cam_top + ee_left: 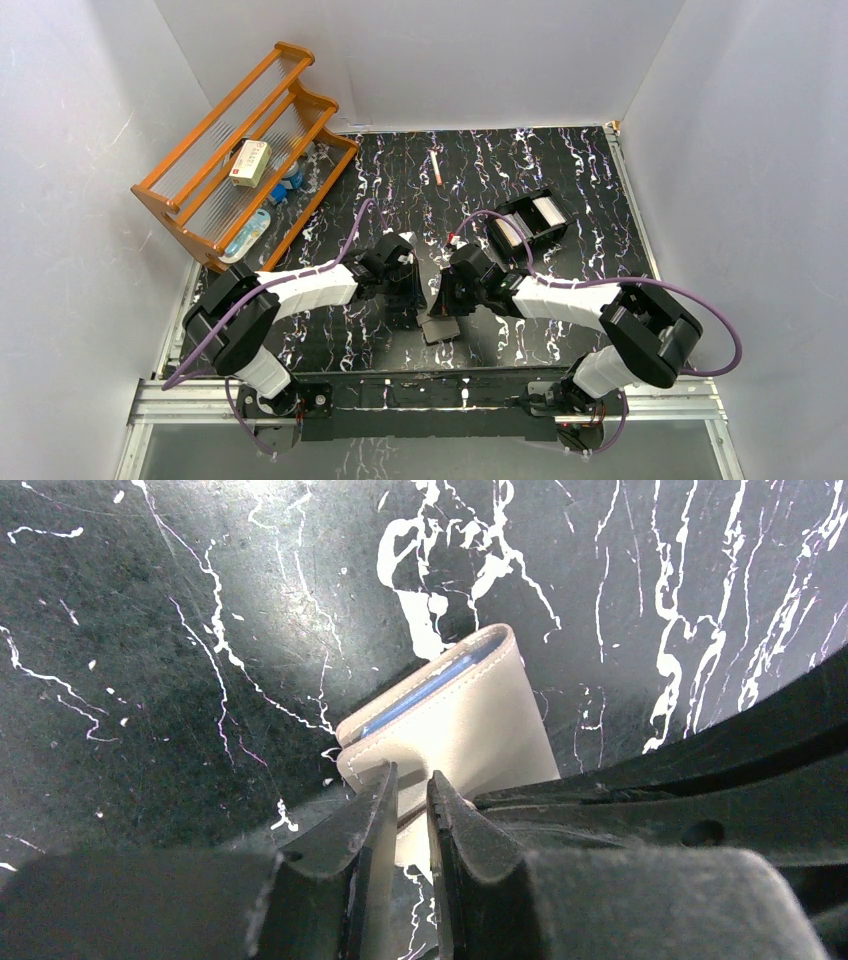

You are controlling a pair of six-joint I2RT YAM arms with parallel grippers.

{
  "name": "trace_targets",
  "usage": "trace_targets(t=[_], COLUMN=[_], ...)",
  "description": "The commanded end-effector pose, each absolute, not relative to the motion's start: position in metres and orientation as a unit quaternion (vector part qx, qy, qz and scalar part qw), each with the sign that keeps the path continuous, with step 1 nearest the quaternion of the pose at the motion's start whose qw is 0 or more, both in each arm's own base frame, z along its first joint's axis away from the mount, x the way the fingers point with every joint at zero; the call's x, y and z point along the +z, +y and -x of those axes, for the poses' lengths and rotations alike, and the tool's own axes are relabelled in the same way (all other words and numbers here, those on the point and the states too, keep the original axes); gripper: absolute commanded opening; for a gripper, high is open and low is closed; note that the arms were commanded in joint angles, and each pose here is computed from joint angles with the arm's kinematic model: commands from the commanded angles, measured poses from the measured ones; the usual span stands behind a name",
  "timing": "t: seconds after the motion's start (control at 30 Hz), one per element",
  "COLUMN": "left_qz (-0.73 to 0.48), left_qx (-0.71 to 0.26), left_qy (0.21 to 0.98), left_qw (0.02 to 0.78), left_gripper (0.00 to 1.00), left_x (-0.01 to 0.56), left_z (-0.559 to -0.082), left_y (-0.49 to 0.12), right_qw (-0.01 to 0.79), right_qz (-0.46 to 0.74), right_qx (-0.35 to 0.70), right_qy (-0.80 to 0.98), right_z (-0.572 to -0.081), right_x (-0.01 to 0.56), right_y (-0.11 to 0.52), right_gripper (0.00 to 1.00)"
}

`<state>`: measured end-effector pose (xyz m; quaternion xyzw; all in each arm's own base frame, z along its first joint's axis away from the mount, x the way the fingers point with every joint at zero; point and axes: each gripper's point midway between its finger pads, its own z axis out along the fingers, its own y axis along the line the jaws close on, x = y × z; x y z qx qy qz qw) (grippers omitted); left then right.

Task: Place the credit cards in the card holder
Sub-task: Close the card holder at the center of the board.

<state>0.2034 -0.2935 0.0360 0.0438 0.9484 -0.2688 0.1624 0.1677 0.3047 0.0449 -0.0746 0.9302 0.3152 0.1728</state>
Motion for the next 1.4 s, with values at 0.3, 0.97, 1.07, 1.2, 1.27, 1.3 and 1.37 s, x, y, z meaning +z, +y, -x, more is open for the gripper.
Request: trace_targets(t=[0.3,0.97,1.07,1.2,1.27,1.3,1.37], left_qz=[-0.052,-0.049,-0.049,-0.048,-0.047,-0.047,-0.047], left_qx=[-0.253,-0.258,-0.259,-0.258,-0.259,-0.259,-0.259], left_qy=[0.951,0.950,0.950,0.950,0.950,0.950,0.950], left_qw=[0.169,0.169,0.168,0.167,0.168,0.167,0.168], left_gripper=[0.17,0.17,0.17,0.17,0.17,0.17,0.17], left_x=[0.033,0.034,0.034,0.033,0.034,0.033,0.034], left_z=[-0.206,-0.204,-0.204,-0.204,-0.204,-0.204,-0.203], left_y=[-0.288,-0.288,-0.288,-0.288,-0.288,-0.288,-0.288], right_qw=[0.183,0.166,0.162,0.160,0.156,0.156,0.151], right_qz=[0.074,0.066,0.065,0.063,0.065,0.065,0.064], right_qx=[0.321,0.314,0.311,0.301,0.294,0.289,0.279], right_qy=[0.926,0.932,0.934,0.938,0.941,0.942,0.946], right_z=[-0.169,-0.162,-0.161,-0.161,-0.160,-0.160,-0.159], right_x=[0.057,0.049,0.045,0.040,0.036,0.034,0.030], right_y=[0.306,0.301,0.299,0.296,0.294,0.293,0.289], right_gripper=[0.00,0.00,0.00,0.00,0.00,0.00,0.00])
